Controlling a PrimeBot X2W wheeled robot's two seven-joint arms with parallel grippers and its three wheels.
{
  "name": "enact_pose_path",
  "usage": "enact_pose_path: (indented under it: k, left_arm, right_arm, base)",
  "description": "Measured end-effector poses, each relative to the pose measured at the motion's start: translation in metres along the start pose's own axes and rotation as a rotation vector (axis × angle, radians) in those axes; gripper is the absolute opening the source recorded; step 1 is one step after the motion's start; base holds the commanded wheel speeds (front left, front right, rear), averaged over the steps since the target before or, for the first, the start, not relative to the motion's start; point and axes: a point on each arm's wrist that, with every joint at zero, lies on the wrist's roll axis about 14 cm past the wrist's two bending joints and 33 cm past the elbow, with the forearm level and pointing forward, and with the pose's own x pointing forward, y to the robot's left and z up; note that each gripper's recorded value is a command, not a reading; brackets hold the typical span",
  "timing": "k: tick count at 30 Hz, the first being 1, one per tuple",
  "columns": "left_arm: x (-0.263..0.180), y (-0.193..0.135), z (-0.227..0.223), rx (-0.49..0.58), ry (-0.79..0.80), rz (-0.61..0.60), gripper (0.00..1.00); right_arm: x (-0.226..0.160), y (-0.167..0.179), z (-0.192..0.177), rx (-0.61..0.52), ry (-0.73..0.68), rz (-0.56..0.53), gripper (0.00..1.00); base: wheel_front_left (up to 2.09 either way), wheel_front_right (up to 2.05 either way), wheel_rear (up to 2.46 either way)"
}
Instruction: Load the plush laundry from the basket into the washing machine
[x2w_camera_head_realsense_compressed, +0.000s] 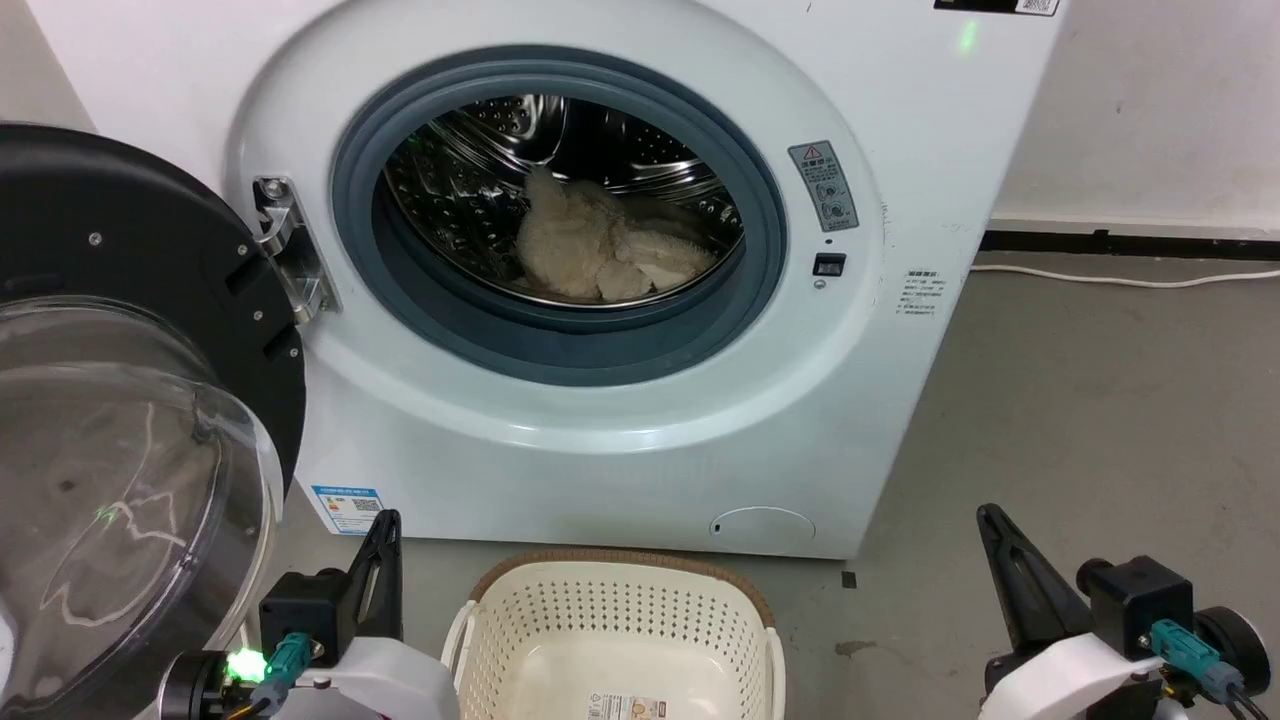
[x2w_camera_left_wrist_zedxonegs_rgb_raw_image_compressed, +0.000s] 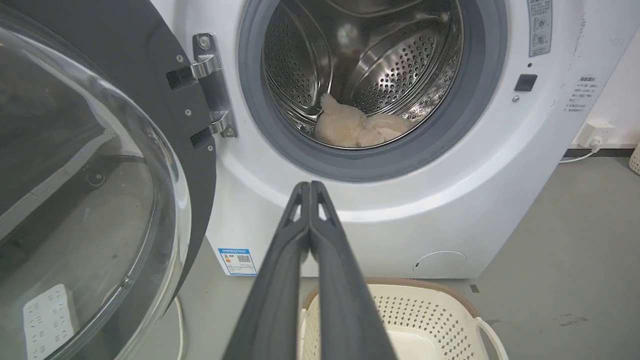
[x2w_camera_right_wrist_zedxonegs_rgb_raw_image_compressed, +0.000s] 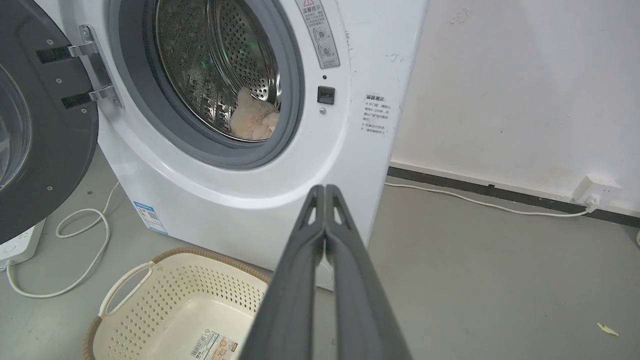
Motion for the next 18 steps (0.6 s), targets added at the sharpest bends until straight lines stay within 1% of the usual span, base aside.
enact_pose_path:
  k: [18]
  left_arm:
    - [0.0022,0.0022,0.0010,0.007,0.009,0.008,0.00]
  right_arm:
    - [0.0031,0.0001,0.0000,-0.010,0.014,0.001,0.00]
  base:
    - [0.00,0.00,0.00]
